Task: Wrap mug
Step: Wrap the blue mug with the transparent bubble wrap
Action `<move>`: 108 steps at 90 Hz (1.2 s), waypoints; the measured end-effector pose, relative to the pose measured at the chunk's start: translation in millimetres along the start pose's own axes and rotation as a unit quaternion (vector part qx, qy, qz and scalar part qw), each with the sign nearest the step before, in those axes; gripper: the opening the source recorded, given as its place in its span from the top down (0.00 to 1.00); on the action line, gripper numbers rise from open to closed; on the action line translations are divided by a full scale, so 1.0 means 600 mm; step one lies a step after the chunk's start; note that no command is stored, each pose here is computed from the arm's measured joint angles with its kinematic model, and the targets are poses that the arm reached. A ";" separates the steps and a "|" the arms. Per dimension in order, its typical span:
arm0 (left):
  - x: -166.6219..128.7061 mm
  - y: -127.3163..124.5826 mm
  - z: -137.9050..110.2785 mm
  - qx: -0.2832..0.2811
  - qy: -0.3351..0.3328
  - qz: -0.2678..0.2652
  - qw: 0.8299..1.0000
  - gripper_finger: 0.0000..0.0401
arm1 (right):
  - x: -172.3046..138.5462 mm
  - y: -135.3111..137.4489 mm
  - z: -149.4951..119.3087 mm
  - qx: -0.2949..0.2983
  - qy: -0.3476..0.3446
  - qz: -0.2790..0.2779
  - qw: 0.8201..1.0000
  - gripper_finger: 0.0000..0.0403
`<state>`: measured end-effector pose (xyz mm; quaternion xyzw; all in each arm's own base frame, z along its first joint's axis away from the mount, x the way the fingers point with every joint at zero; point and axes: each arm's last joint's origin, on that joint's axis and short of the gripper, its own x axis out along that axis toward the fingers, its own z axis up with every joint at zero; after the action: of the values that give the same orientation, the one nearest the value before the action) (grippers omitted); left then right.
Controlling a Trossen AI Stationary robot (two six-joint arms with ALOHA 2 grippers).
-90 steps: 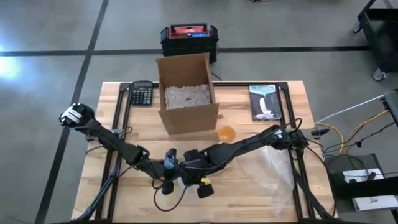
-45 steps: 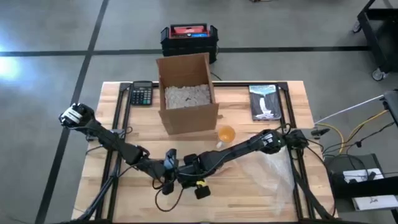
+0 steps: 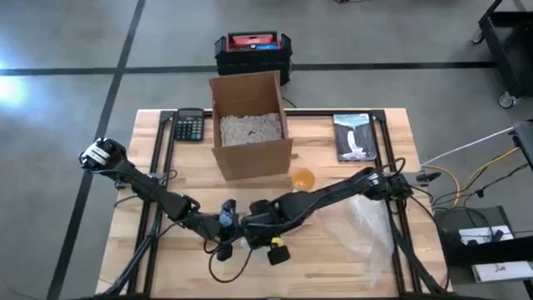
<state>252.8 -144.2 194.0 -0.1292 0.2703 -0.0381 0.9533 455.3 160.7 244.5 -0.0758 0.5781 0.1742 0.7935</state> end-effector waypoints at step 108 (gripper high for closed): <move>0.000 0.000 -0.001 0.000 0.003 -0.003 1.000 1.00 | 0.073 -0.004 0.017 -0.020 -0.026 0.034 0.999 1.00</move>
<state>252.4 -144.6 193.3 -0.1295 0.2724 -0.0410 0.9525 477.1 170.2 206.2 -0.0678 0.5557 0.2143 0.8004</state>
